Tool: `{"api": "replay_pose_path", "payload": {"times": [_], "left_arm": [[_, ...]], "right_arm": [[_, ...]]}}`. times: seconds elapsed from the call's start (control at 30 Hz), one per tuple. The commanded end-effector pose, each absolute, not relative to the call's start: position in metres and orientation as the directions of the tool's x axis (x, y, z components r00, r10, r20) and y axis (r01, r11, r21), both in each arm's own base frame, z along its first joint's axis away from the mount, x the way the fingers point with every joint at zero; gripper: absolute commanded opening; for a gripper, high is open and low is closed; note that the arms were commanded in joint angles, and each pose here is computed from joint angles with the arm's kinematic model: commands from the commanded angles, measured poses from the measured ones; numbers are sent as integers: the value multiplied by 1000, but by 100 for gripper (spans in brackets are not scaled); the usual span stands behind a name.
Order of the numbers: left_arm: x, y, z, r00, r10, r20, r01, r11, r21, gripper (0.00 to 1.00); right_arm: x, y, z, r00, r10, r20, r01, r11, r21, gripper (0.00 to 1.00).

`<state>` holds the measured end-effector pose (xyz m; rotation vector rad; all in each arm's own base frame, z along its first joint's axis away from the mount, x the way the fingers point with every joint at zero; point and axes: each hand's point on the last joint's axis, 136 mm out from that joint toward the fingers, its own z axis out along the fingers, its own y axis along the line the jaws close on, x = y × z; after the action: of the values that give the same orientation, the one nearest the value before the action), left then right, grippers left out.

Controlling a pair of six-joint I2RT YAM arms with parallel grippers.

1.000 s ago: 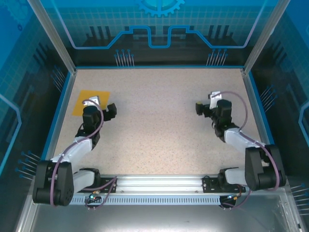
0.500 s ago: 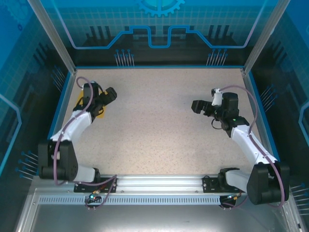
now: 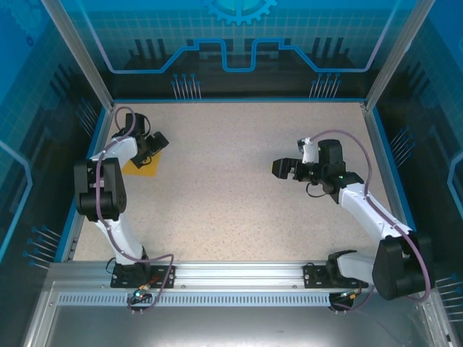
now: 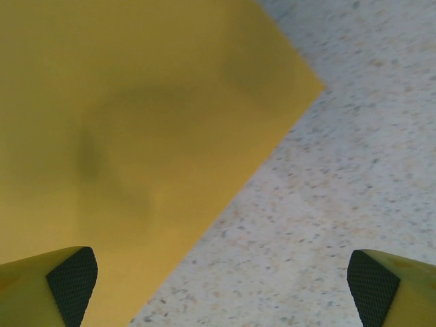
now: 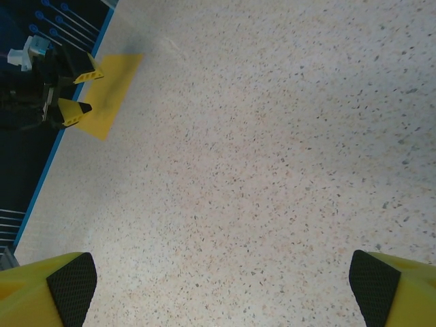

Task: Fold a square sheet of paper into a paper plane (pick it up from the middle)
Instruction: Move the square sheet of paper to the center of the table.

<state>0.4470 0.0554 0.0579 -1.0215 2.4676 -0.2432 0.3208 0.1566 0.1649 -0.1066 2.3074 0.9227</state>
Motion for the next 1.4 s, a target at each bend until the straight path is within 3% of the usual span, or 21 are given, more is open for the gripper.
{"api": "replay_pose_path", "payload": {"times": [0.0,0.37,0.97,1.1,1.23,1.37], "left_arm": [[436,43,47,-642,-725,-248,-636,685,-356,98],[395,-12,13,-668,-744,-7,-641,581,-503,99],[355,-159,15,-814,-575,83,-505,630,-590,98],[358,-179,45,-852,-523,5,-412,665,-623,99],[378,-148,68,-845,-515,-148,-374,764,-526,99],[406,-127,75,-840,-511,-180,-361,776,-518,98]], "right_arm": [[317,167,160,-815,122,-567,-296,753,587,100],[307,156,117,-867,198,-457,-134,791,597,99],[295,168,95,-888,210,-410,-75,811,580,100],[292,171,95,-891,204,-406,-75,815,574,99],[288,176,96,-892,192,-408,-83,819,568,100],[284,185,98,-889,183,-419,-100,817,568,99]]}}
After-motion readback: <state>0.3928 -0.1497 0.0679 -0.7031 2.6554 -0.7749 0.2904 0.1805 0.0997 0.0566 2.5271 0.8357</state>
